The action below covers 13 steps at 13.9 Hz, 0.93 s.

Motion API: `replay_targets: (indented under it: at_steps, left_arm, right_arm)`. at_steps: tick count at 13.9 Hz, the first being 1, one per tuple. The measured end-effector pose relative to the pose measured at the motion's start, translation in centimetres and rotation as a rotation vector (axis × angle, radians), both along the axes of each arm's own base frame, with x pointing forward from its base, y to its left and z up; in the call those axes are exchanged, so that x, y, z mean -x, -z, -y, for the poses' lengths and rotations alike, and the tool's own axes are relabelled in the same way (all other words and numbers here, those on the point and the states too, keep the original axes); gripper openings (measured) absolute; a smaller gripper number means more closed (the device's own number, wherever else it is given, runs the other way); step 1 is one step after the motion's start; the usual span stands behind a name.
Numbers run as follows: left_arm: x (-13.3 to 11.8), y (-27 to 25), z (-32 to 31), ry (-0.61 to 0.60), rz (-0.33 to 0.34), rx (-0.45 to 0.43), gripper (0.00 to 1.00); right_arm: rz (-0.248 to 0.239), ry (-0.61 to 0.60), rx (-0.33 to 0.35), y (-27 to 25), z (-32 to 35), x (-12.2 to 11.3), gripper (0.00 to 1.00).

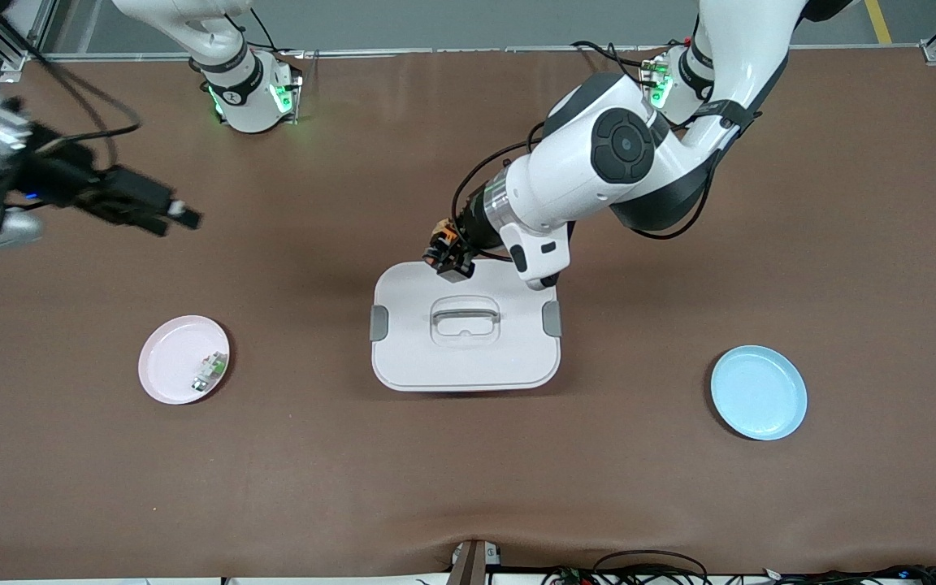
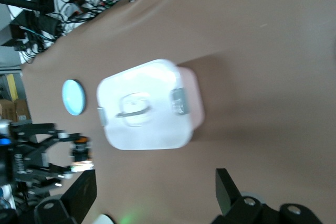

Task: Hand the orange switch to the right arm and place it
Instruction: 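Hold the switch out with the left gripper while the right gripper approaches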

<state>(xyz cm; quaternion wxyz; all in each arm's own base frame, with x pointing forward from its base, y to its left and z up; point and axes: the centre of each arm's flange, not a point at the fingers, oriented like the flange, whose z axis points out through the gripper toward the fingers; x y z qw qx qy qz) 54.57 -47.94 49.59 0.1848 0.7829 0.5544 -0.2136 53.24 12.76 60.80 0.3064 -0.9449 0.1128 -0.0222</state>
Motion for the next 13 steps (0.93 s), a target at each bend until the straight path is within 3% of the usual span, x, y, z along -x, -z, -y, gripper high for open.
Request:
replay_targets:
  at_steps: [4, 8, 13]
  left_arm:
    - [1.1, -0.2, 1.4, -0.023, -0.043, 0.025, 0.72]
    - [2.2, -0.3, 2.7, -0.039, -0.059, 0.027, 0.72]
    - [3.2, -0.3, 3.8, -0.036, -0.07, 0.024, 0.72]
  right_arm:
    - [0.067, 0.031, -0.058, -1.6, -12.3, 3.5, 1.0]
    - [0.13, 0.063, -0.076, 1.3, -16.3, 4.8, 1.0]
    - [0.093, 0.067, -0.043, 5.8, -17.5, 4.8, 1.0]
